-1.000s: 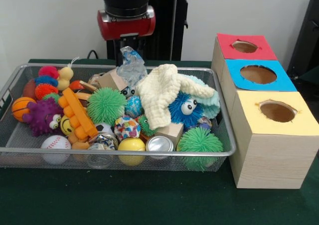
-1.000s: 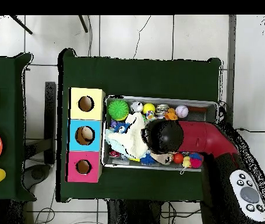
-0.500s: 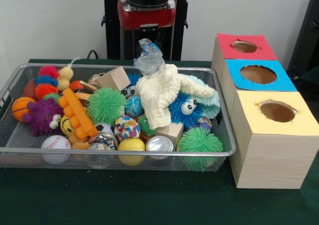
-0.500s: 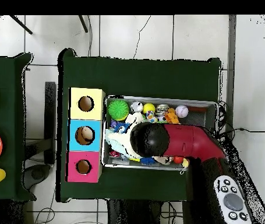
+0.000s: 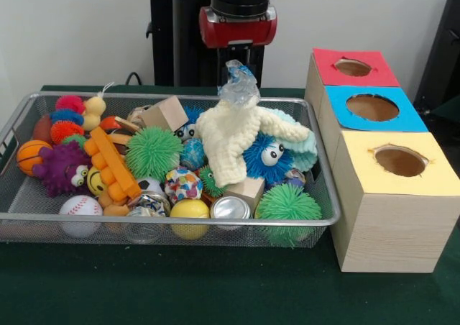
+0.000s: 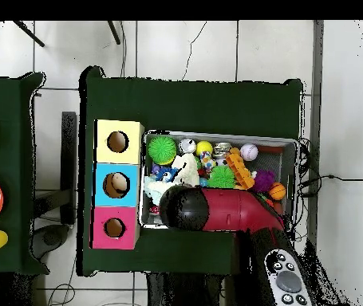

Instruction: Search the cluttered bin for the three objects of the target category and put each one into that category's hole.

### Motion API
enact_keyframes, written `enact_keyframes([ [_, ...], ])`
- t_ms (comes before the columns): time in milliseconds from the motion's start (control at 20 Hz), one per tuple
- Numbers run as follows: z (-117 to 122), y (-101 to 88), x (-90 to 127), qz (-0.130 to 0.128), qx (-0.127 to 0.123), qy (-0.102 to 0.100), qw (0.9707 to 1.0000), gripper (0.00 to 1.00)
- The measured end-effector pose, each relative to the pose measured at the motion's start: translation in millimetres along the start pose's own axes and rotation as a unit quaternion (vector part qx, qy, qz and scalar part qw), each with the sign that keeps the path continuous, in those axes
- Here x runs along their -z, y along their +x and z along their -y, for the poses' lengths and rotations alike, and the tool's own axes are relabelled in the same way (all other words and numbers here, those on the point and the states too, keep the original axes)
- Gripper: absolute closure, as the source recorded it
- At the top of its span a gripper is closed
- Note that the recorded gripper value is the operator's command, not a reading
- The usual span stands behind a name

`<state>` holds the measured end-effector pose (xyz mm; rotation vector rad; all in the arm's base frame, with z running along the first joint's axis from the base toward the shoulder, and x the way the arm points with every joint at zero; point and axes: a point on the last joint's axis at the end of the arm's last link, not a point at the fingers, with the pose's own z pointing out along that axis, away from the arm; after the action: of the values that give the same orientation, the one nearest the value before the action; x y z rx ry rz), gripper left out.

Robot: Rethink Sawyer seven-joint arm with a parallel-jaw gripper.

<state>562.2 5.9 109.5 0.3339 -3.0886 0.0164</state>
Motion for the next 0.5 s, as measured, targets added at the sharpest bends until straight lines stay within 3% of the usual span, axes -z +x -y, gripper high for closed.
enact_keyframes([
  [500, -41.9, 29.3, -17.3, -0.013, -0.031, -0.008, 0.9994, 1.00],
])
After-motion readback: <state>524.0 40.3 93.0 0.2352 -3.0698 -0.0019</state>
